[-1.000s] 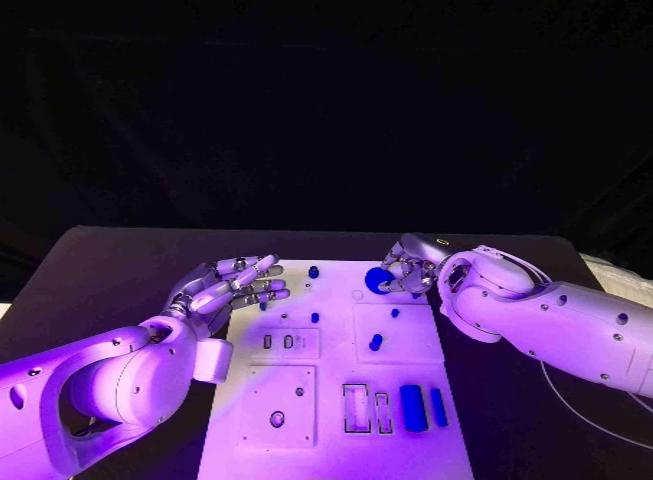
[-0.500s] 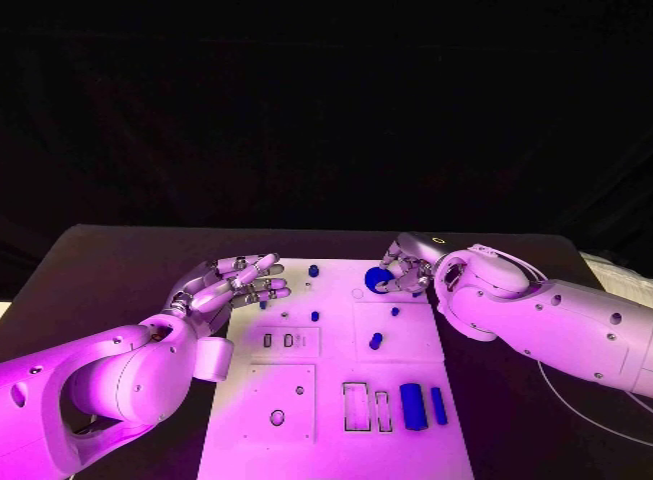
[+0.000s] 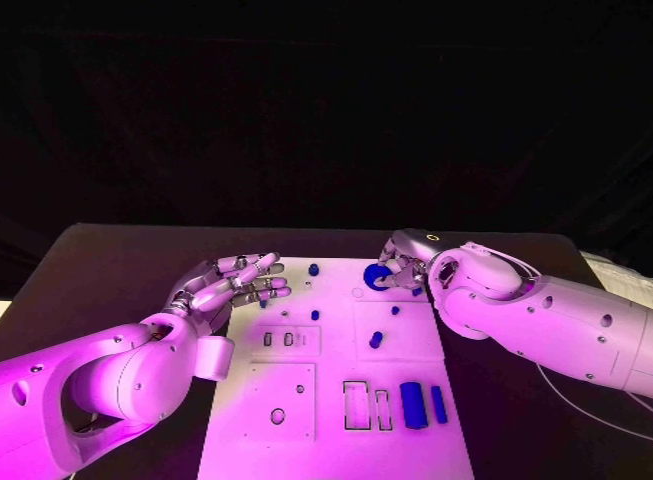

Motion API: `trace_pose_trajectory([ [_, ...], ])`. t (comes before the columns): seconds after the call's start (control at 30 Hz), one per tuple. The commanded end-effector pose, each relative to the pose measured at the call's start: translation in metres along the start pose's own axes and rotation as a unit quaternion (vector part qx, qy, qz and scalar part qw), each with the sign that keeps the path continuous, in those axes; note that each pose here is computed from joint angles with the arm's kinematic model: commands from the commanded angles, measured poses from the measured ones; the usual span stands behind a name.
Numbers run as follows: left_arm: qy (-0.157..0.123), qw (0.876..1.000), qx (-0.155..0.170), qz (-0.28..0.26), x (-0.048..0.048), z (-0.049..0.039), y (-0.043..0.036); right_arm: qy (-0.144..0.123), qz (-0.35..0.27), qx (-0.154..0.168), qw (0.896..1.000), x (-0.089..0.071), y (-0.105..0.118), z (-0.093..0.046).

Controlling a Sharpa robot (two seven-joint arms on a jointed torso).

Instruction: Assemble the parts on the task board

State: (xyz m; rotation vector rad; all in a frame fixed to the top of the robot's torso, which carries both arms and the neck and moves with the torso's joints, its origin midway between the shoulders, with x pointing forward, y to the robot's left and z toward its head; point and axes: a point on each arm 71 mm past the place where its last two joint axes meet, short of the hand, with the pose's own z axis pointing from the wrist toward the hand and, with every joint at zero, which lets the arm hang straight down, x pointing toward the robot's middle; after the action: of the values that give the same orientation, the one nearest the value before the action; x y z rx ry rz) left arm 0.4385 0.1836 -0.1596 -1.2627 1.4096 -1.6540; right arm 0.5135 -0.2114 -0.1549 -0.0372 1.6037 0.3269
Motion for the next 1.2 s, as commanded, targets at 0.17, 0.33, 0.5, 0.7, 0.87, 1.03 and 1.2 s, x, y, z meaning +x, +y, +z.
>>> trace_pose_trajectory([
  [0.17,0.011,1.0,0.002,-0.005,0.0028,0.0005,-0.0006,-0.037,0.005,-0.02,0.999,-0.002,0.012,-0.003],
  [0.33,0.01,1.0,0.001,-0.005,0.0023,0.0008,-0.0005,-0.069,0.022,-0.045,0.996,-0.006,0.031,-0.006],
  [0.5,0.009,1.0,0.002,-0.004,0.0017,0.0011,-0.0005,-0.084,0.025,-0.069,0.994,-0.006,0.052,-0.006],
  [0.7,0.009,1.0,0.002,-0.005,0.0018,0.0013,-0.0005,-0.088,0.027,-0.091,0.992,-0.002,0.076,-0.002],
  [0.87,0.008,1.0,0.003,-0.005,0.0014,0.0018,-0.0004,-0.084,0.029,-0.105,0.99,0.005,0.093,0.003],
  [1.03,0.008,1.0,0.003,-0.004,0.001,0.0021,-0.0004,-0.076,0.029,-0.116,0.99,0.012,0.105,0.006],
  [1.2,0.008,1.0,0.003,-0.005,0.0012,0.0024,-0.0004,-0.056,0.023,-0.123,0.991,0.021,0.112,0.008],
])
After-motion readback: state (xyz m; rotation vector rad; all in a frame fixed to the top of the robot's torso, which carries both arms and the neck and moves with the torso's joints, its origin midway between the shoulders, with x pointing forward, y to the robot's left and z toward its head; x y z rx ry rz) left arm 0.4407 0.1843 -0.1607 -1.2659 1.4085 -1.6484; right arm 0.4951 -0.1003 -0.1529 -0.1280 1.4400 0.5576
